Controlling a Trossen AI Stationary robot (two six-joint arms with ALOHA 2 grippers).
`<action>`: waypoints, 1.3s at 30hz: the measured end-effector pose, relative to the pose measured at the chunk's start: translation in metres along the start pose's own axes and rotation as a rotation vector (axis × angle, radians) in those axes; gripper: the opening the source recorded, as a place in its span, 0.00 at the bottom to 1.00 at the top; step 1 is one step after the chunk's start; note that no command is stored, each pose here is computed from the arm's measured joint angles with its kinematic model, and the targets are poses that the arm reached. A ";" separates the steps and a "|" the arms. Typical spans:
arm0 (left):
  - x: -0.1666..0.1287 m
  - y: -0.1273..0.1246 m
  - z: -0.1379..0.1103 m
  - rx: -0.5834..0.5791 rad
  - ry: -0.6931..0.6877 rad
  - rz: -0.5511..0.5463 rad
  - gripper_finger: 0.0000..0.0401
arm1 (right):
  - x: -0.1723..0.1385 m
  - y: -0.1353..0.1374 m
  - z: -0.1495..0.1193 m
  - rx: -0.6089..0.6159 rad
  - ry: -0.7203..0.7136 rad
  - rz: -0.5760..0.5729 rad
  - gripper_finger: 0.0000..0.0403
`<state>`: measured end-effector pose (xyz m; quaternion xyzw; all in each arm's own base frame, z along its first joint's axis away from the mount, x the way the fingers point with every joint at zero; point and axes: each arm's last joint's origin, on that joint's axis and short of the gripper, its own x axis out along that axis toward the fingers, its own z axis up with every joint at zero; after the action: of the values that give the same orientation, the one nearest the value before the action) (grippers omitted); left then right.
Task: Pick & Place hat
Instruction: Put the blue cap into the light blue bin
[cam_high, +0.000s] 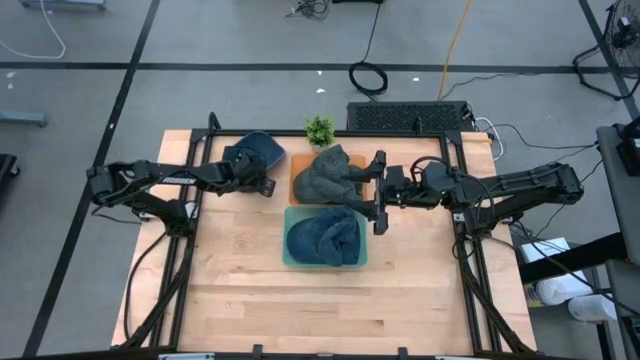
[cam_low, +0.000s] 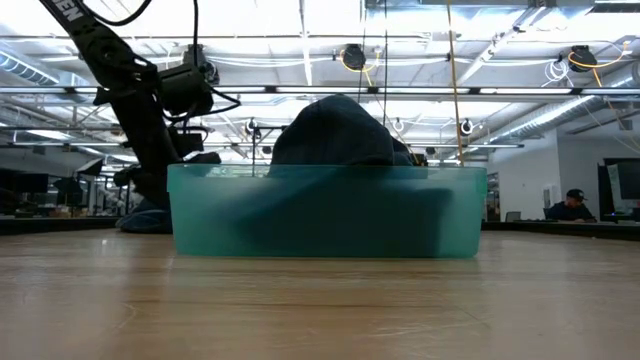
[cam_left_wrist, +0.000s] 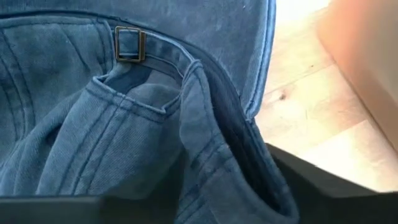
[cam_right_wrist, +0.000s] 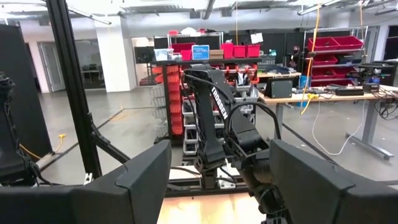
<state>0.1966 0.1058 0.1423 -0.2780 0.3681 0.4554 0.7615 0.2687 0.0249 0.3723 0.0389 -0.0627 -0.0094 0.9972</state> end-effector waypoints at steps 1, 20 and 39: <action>0.000 0.000 0.000 0.000 0.000 0.000 0.50 | 0.000 0.000 0.000 0.000 0.000 0.000 0.65; -0.034 -0.015 0.032 -0.124 -0.093 -0.205 0.02 | 0.000 0.000 0.000 0.001 0.001 0.000 0.65; -0.160 -0.004 0.088 -0.203 -0.505 -0.430 0.02 | 0.000 0.001 0.006 0.082 -0.059 0.036 0.65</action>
<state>0.1768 0.0932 0.3232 -0.3019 0.0540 0.3731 0.8756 0.2680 0.0258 0.3782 0.0786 -0.0932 0.0097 0.9925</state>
